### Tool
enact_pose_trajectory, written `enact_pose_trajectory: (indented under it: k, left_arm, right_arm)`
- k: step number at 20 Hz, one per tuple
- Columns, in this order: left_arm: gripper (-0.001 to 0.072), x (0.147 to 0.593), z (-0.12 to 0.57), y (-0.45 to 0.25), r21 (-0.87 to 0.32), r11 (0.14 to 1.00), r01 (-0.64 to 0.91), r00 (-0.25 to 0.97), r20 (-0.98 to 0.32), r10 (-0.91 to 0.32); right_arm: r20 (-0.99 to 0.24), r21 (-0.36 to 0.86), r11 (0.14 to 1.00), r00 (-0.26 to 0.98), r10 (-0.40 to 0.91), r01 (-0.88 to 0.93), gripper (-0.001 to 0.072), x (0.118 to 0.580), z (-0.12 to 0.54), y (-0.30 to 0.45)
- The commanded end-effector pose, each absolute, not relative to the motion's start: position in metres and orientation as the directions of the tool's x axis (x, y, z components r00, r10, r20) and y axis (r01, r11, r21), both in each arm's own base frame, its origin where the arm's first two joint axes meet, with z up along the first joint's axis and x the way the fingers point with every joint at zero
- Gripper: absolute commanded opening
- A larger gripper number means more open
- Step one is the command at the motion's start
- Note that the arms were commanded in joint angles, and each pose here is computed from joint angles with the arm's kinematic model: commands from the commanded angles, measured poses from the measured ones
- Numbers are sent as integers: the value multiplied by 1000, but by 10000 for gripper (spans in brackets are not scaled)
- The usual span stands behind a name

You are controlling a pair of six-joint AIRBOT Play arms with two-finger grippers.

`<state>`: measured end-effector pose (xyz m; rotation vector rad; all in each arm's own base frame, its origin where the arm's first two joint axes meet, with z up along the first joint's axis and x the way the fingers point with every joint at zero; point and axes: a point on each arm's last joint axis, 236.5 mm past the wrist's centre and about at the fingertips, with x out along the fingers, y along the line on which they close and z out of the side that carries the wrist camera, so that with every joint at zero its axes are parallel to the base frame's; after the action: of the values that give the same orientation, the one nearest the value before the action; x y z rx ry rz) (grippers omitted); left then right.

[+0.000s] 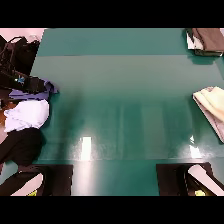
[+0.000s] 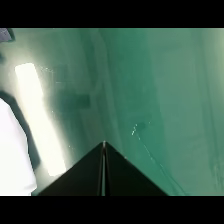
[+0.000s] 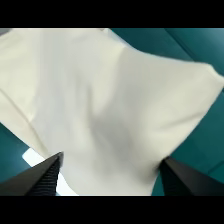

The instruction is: Fold the shirts.

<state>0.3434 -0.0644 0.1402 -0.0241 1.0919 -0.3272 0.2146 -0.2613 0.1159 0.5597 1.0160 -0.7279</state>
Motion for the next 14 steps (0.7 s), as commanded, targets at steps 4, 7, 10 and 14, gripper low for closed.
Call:
enact_pose_trajectory:
  k: [4,7,10,14]
  left_arm:
    - [25,345,141,-64,-175,951,254,425,-863,-272]
    - [25,349,143,-64,-173,952,251,441,-855,-272]
    - [25,350,143,-64,-173,952,251,444,-854,-272]
    - [25,350,143,-64,-173,952,251,444,-854,-272]
  right_arm:
    - [-911,-25,585,222,-347,811,717,185,120,-269]
    - [-879,117,660,387,-280,742,697,225,138,-233]
    - [-817,289,768,566,-113,571,696,276,162,-163]
    - [-748,345,894,659,77,287,120,310,190,-63]
